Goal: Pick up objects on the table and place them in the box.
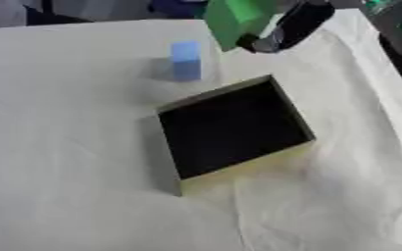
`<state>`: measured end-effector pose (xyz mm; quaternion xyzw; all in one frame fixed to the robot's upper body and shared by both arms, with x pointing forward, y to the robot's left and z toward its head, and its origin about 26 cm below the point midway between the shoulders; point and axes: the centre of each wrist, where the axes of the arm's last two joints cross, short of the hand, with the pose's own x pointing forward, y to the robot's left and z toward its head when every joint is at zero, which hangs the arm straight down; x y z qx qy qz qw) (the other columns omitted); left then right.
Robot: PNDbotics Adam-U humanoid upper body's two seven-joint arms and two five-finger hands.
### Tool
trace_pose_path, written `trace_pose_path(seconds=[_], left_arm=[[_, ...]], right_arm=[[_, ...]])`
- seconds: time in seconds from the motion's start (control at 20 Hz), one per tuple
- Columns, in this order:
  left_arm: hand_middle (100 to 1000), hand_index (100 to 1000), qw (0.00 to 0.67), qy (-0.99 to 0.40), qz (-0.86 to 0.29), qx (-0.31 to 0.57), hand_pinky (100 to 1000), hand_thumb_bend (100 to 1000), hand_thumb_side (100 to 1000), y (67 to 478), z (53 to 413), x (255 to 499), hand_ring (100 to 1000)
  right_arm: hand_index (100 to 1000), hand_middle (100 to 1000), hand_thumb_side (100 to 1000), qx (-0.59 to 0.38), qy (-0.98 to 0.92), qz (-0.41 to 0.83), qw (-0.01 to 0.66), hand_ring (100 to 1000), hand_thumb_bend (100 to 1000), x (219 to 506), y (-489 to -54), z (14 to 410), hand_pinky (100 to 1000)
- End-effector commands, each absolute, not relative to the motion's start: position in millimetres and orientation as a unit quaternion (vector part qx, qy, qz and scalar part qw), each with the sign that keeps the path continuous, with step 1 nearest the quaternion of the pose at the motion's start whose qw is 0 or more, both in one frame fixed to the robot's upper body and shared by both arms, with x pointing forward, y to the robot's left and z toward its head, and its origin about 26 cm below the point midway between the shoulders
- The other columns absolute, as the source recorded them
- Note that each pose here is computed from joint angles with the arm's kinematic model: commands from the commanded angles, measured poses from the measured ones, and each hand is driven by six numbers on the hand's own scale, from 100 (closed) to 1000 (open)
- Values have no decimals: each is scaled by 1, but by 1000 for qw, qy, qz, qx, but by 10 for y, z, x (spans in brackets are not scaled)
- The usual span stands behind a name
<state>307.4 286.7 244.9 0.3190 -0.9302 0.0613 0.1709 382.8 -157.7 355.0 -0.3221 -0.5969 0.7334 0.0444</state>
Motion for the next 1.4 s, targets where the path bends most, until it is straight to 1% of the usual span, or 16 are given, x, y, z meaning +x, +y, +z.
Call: trace_pose_path(seconds=[0.05,0.35,0.4,0.45,0.85,1.4], left_arm=[[701,866,152,-933,52,323,757,166,713,2892,2546,3034,649],[701,866,153,-933,52,322,757,163,714,2887,2538,3035,648],[701,866,153,-933,52,321,757,162,714,2886,2537,3035,648],[701,866,154,-933,52,320,757,161,715,2884,2535,3035,647],[701,865,158,-934,53,317,757,155,720,2869,2517,3037,645],[701,865,160,-934,53,315,756,155,722,2864,2511,3038,644]], right_arm=[[811,593,552,-315,-593,741,19,755,100,3656,-1561,3640,775],[808,592,566,-284,-581,763,14,752,100,3575,-1501,3522,774],[808,592,555,-282,-578,766,14,752,100,3576,-1489,3502,773],[808,591,568,-280,-577,767,15,752,100,3581,-1479,3487,773],[804,588,582,-273,-565,778,33,748,100,3741,-1412,3305,773],[798,586,615,-232,-515,823,62,741,100,3922,-1414,2925,765]])
